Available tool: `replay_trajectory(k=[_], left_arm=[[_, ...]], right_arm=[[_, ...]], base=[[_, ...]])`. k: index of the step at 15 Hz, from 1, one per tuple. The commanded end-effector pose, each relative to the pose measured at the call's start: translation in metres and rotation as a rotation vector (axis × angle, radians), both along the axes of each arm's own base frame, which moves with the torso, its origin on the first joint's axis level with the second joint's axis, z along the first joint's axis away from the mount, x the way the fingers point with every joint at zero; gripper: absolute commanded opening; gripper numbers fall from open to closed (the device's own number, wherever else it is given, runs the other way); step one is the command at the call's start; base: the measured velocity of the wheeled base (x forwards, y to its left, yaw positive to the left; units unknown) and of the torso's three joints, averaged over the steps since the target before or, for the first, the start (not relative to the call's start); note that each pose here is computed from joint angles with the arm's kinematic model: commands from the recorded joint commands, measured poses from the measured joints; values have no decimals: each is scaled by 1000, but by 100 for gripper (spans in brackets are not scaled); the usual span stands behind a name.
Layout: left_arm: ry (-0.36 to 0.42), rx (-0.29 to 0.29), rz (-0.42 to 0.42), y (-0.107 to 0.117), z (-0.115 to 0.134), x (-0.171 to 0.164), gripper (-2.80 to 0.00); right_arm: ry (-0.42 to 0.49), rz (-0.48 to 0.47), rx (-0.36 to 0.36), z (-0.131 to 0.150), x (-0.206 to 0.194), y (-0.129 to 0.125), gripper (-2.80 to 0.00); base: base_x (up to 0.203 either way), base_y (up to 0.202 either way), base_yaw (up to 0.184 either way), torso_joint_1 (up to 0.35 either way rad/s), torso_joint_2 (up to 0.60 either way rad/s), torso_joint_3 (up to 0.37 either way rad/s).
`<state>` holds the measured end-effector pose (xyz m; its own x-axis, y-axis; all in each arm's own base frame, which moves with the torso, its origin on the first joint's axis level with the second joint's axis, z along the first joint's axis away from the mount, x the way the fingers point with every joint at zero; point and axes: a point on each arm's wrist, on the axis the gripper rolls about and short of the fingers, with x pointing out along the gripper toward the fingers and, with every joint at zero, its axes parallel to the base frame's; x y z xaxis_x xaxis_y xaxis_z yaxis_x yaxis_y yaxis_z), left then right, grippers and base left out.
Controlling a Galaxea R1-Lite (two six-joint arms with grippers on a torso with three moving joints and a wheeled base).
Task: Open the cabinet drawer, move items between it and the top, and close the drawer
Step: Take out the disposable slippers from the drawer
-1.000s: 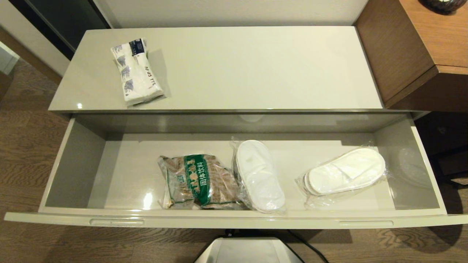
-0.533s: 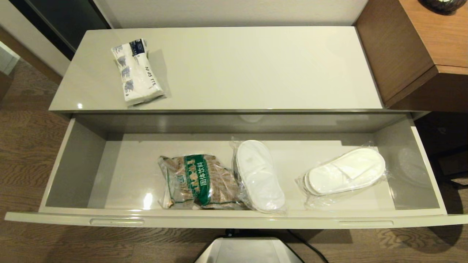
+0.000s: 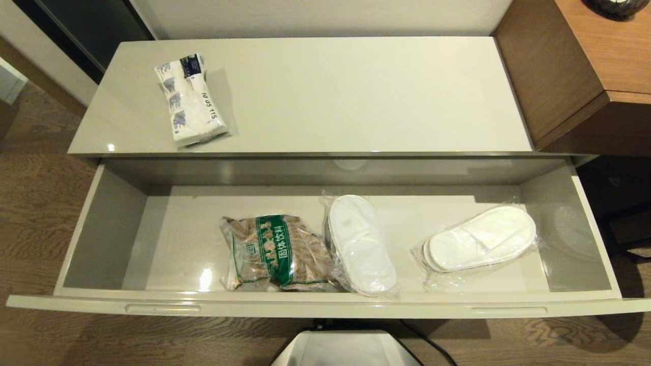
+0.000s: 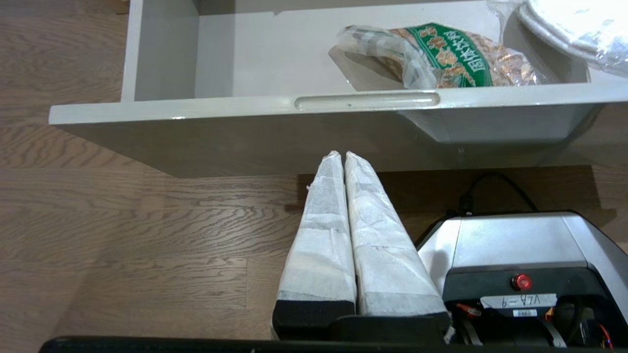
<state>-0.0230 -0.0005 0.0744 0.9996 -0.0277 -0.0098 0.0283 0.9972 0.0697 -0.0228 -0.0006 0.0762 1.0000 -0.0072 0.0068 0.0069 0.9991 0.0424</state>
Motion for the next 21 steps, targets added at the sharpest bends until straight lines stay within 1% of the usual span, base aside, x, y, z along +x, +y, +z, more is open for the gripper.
replay_trajectory(k=[1, 21], left_arm=[[2, 1, 0, 0, 0, 0, -280], [2, 1, 0, 0, 0, 0, -280]], right_arm=[[-25, 0, 1, -1, -2, 0, -280], [-25, 0, 1, -1, -2, 0, -280]], base=[[0, 0, 0, 0, 0, 0], [0, 0, 0, 0, 0, 0]])
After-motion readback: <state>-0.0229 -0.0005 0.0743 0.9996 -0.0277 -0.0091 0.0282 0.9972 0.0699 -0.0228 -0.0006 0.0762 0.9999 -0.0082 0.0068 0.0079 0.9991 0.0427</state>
